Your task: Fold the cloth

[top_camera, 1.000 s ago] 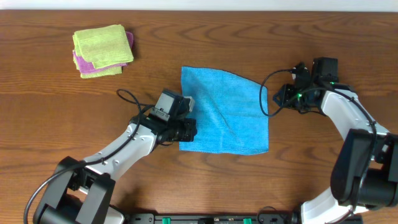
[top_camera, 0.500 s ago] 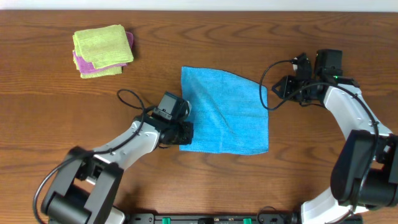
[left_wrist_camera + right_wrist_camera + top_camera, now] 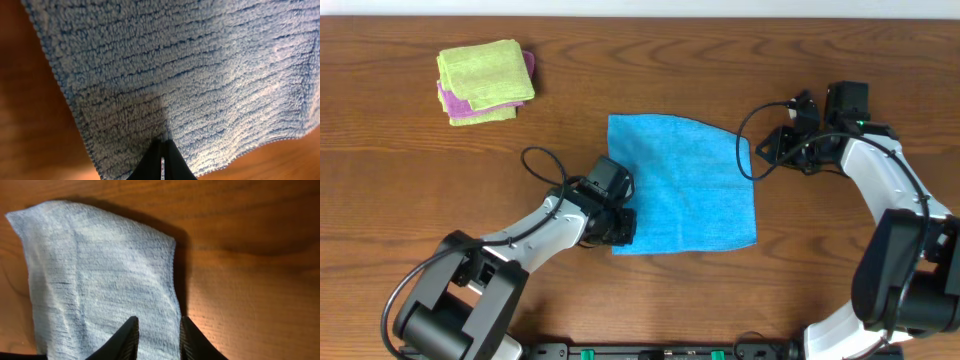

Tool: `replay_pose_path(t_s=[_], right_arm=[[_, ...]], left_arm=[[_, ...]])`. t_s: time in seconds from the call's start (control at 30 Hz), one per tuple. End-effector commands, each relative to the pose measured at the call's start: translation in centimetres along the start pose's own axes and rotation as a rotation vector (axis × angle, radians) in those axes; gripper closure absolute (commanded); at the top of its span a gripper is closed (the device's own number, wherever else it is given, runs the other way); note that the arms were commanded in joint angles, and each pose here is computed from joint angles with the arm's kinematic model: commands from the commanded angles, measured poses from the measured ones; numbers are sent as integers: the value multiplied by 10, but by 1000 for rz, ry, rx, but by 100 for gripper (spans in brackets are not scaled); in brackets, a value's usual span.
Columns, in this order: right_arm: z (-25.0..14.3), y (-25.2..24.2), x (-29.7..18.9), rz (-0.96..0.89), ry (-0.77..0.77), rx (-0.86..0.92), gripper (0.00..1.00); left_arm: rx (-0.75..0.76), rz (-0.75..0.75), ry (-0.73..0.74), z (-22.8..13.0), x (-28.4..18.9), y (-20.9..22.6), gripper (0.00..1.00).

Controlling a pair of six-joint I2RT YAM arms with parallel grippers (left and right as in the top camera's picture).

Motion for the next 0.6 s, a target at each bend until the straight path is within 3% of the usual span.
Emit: replay_pose_path(t_s=[0.0, 0.57], right_arm=[[13, 5, -12, -32, -32, -63, 72], [18, 10, -29, -84, -9, -81, 64]], left_arm=[[-2, 74, 49, -12, 4, 9, 94], [47, 174, 127, -34, -21, 15, 94]])
Point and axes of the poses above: each gripper's point midway between its finger pads, its own x axis out along the fingers, its own y axis along the line the jaws close on, z = x × y, the point moved 8 cm from there along -x, back along the fingers, and after that the axes turned 9 degrees about x, right-handed, at the moved point
